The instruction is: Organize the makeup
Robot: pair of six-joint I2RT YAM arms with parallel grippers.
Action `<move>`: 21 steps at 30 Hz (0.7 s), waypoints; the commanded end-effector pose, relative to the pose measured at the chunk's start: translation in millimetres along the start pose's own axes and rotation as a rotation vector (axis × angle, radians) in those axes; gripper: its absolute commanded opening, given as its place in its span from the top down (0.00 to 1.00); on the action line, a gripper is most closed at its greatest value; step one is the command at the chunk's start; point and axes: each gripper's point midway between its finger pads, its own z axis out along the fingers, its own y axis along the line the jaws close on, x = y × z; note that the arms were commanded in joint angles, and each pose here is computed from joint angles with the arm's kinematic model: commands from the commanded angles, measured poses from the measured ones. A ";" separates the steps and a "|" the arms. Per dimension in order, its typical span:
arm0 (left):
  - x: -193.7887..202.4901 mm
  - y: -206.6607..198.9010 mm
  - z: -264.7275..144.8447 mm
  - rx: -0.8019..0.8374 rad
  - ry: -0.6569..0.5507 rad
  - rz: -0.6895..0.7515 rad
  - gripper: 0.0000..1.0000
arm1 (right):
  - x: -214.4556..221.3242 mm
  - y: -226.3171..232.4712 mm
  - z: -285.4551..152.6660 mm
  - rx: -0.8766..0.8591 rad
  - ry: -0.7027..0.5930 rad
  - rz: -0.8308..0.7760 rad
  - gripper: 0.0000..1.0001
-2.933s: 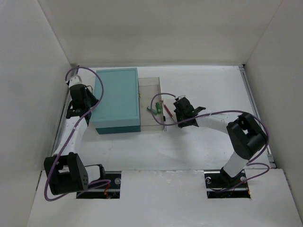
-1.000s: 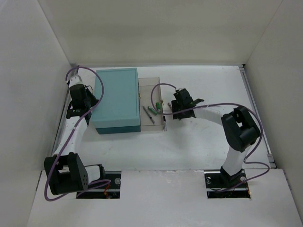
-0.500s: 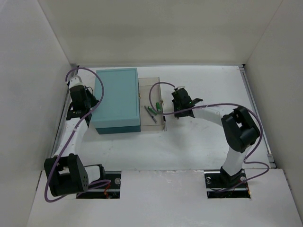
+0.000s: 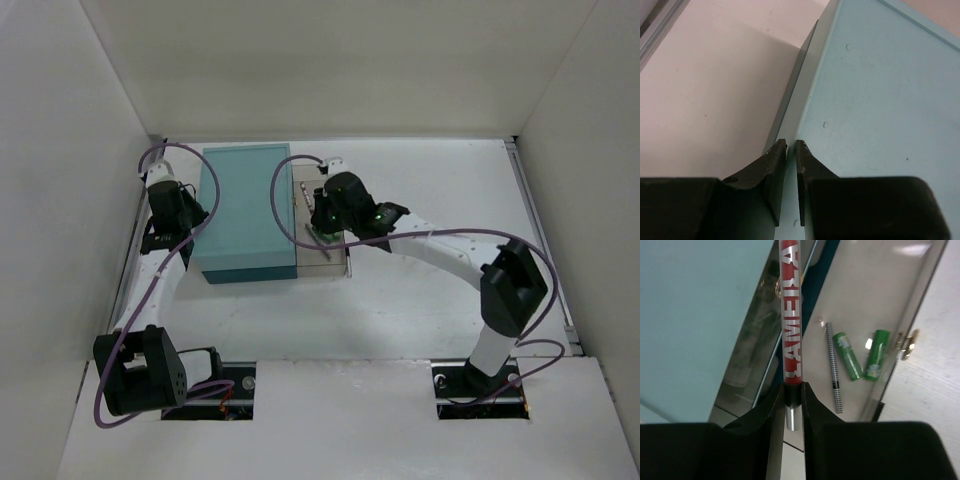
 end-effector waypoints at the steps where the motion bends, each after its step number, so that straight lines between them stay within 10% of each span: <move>1: 50.7 27.3 2.8 -0.098 0.167 0.028 0.90 | 10.0 6.2 19.5 -0.007 0.038 0.044 0.88; 13: 36.4 24.4 19.5 -0.093 0.152 0.028 0.90 | 12.8 6.4 24.8 0.006 0.069 0.044 0.47; 21: 39.3 30.3 34.9 -0.087 0.167 0.017 0.90 | -7.5 -31.6 -40.3 0.048 -0.028 0.109 0.43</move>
